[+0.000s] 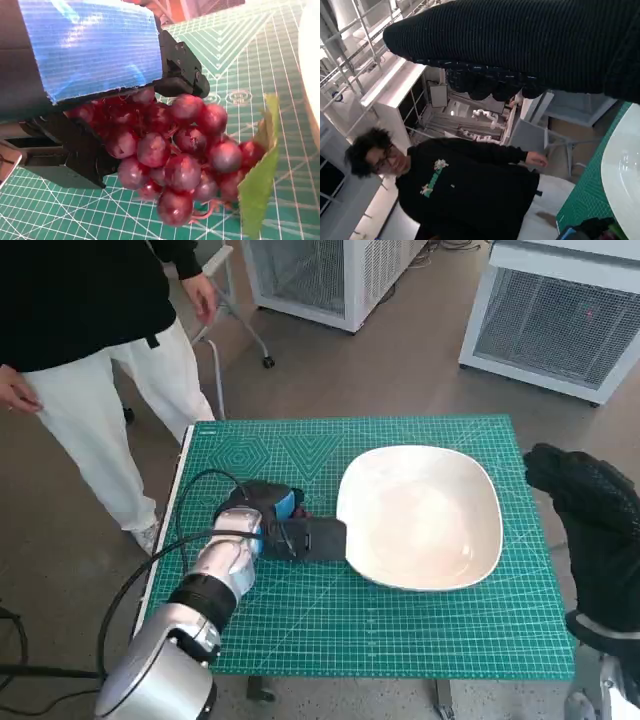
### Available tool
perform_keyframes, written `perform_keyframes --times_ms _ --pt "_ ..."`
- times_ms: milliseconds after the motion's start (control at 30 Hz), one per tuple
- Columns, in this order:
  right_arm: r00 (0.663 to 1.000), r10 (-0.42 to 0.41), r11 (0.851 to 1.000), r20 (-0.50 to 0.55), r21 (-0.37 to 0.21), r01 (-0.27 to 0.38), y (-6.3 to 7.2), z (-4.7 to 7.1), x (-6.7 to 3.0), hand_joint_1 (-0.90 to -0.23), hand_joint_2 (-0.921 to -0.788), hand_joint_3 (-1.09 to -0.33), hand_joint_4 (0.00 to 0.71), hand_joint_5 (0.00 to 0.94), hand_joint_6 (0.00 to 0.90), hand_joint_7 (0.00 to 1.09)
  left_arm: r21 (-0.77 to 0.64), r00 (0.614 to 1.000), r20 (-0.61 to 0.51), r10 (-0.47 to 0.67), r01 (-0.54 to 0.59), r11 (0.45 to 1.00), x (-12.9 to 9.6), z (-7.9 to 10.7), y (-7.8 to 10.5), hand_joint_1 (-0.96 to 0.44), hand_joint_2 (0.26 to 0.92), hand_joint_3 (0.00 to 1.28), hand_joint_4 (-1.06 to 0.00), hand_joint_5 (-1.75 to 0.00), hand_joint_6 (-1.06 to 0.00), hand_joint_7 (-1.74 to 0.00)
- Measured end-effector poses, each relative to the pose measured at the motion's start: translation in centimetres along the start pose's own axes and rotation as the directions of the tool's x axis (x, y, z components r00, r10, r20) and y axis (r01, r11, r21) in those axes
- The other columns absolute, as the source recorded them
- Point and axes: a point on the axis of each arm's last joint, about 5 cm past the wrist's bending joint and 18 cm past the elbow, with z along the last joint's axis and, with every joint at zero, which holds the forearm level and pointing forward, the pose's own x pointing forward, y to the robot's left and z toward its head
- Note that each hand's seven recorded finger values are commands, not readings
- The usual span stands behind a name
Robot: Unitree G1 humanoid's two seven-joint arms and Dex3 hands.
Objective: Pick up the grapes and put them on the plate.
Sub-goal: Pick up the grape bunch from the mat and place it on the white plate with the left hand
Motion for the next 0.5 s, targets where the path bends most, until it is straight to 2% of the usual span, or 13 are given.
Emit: perform_keyframes --times_ms 67,133,200,300,500 --pt "1.000 0.000 1.000 0.000 0.000 0.000 0.0 0.0 0.00 -0.622 -0.921 -0.701 0.359 0.006 -0.001 0.71 -0.018 1.000 0.009 0.011 -0.011 1.000 0.0 -0.2 0.3 0.31 0.721 0.60 -0.50 -1.53 -0.61 -0.23" --pt "1.000 0.000 1.000 0.000 0.000 0.000 0.0 0.0 0.00 -0.621 -0.921 -0.702 0.358 0.006 -0.001 0.71 -0.032 1.000 0.017 0.026 -0.025 0.999 -0.1 -0.4 0.7 0.18 0.793 0.42 -0.52 -1.50 -0.64 -0.54" --pt "1.000 0.000 1.000 0.000 0.001 0.000 0.0 0.0 0.00 -0.621 -0.921 -0.703 0.358 0.006 -0.001 0.71 -0.045 0.999 0.025 0.044 -0.043 0.998 -0.2 -0.6 1.2 0.08 0.844 0.27 -0.54 -1.49 -0.70 -0.71" --pt "1.000 0.000 1.000 -0.001 0.001 0.000 0.0 0.0 0.00 -0.621 -0.921 -0.702 0.358 0.006 -0.001 0.71 -0.061 0.996 0.041 0.080 -0.077 0.995 -0.3 -0.8 2.1 0.03 0.874 0.18 -0.55 -1.47 -0.75 -0.79" --pt "1.000 0.001 1.000 -0.002 0.001 -0.001 0.0 0.0 0.01 -0.621 -0.921 -0.702 0.358 0.006 -0.001 0.71 -0.085 0.979 0.097 0.178 -0.170 0.982 -1.1 -1.2 4.4 0.00 0.909 0.11 -0.56 -1.47 -0.74 -0.86"
